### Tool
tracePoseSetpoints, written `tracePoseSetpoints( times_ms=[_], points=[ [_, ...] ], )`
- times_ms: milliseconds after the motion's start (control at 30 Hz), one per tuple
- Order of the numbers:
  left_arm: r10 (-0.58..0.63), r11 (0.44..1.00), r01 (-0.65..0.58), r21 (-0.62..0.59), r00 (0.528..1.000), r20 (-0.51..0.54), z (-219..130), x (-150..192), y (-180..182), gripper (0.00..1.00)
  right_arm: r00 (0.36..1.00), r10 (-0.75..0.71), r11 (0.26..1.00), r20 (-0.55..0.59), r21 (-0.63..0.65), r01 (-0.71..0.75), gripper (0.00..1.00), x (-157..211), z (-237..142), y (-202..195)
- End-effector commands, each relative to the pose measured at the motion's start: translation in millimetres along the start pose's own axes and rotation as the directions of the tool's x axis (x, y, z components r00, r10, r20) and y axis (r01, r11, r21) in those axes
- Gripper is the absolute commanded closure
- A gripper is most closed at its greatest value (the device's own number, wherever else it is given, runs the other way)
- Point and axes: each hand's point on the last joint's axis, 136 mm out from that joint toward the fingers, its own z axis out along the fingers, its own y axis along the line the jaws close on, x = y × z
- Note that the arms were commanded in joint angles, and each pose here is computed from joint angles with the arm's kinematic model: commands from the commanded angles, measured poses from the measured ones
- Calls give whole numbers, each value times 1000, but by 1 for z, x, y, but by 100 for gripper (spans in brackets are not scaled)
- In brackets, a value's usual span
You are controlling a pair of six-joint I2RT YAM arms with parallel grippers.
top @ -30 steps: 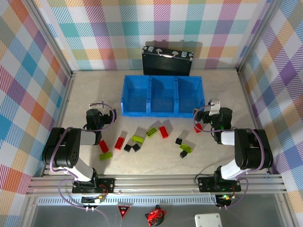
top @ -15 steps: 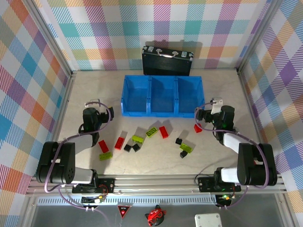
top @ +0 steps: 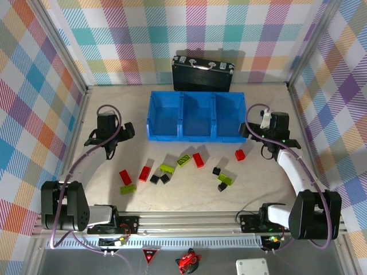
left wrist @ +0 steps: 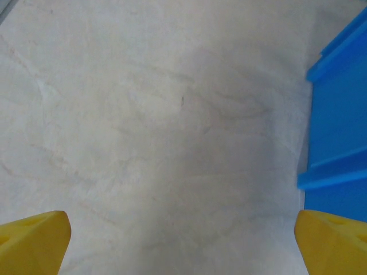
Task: Sort the legos into containers by color
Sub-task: Pick up the lego from the middle-right of the table.
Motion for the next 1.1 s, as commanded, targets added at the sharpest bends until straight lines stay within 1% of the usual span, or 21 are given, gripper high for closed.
tracePoseSetpoints(
  times_ms=[0, 100, 200, 267, 433, 567, 700, 867, 967, 1067],
  points=[
    [-38, 999, 38, -4, 993, -112, -30, 7, -2, 0, 969, 122, 992, -215, 5, -124, 12, 41, -10, 7],
    [-22, 998, 32, 53, 982, -189, -49, 2, -15, 0, 940, 142, 990, -311, 33, -139, 18, 53, -13, 9],
    [23, 995, -1, 101, 975, -222, -64, -4, -24, 0, 926, 92, 995, -366, 62, -74, 23, 64, -13, 11],
    [51, 992, -26, 123, 978, -204, -70, -9, -27, 0, 918, 54, 996, -393, 81, -23, 24, 70, -12, 12],
    [127, 970, -92, 223, 981, -144, -69, -12, -42, 0, 899, 31, 997, -436, 79, 3, 25, 80, -6, 17],
    [119, 965, -91, 247, 988, -98, -57, -7, -44, 0, 887, 8, 997, -462, 71, 27, 25, 89, 0, 20],
    [118, 954, -84, 287, 988, -104, -56, -4, -50, 0, 870, -3, 995, -492, 85, 51, 31, 98, 9, 18],
    [117, 959, -88, 270, 989, -92, -56, -7, -47, 0, 850, -11, 983, -526, 150, 105, 38, 109, 19, 7],
    [117, 962, -92, 258, 989, -86, -56, -7, -45, 0, 843, -6, 973, -538, 191, 129, 39, 114, 24, 0],
    [125, 961, -100, 259, 989, -84, -56, -8, -44, 0, 837, -12, 969, -548, 200, 145, 39, 119, 30, -1]
  ],
)
